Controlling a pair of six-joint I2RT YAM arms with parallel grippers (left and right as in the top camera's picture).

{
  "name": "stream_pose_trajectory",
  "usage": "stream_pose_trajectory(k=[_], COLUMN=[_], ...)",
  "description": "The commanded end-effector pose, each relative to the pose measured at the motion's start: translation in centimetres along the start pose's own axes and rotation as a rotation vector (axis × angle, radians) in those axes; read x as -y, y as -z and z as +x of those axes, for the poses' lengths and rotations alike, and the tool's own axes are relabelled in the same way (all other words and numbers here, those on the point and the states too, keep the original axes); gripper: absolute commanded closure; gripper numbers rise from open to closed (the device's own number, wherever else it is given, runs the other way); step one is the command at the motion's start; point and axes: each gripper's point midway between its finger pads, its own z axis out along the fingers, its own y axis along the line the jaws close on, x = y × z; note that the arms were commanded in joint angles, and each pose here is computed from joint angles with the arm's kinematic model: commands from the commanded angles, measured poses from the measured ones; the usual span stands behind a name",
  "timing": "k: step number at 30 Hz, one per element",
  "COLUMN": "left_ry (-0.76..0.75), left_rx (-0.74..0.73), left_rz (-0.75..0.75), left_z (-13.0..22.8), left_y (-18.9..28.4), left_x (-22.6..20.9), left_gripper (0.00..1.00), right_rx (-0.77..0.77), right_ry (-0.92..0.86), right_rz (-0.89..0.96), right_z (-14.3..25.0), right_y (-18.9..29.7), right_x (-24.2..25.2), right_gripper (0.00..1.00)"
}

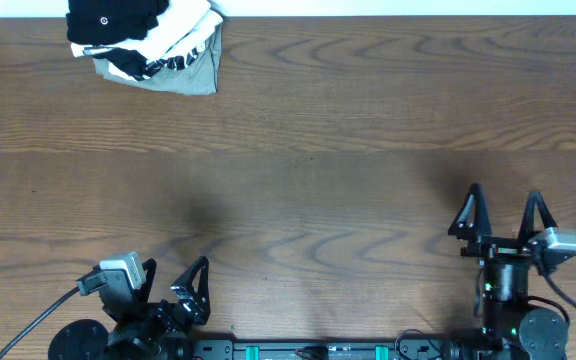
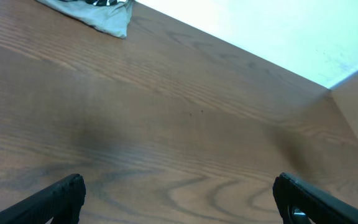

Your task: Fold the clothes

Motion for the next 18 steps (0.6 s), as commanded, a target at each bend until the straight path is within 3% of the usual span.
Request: stream_pose_trajectory(k=[1, 18], left_ry=[0.0, 0.0], left_rx=[-0.001, -0.001], left_rz=[0.007, 0.007], left_z=[0.0, 0.0], left_y=[0.0, 0.0], left_x=[0.1, 0.1], left_gripper=[0.02, 0.02], right_rx=[0.002, -0.033], right_ry=[0.079, 0.156], right_rz=[-0.064, -0.02], right_z=[1.2, 4.8], right_y=[-0.1, -0.4], right_x=[-0.7, 1.3], right_gripper=[0.01, 0.01])
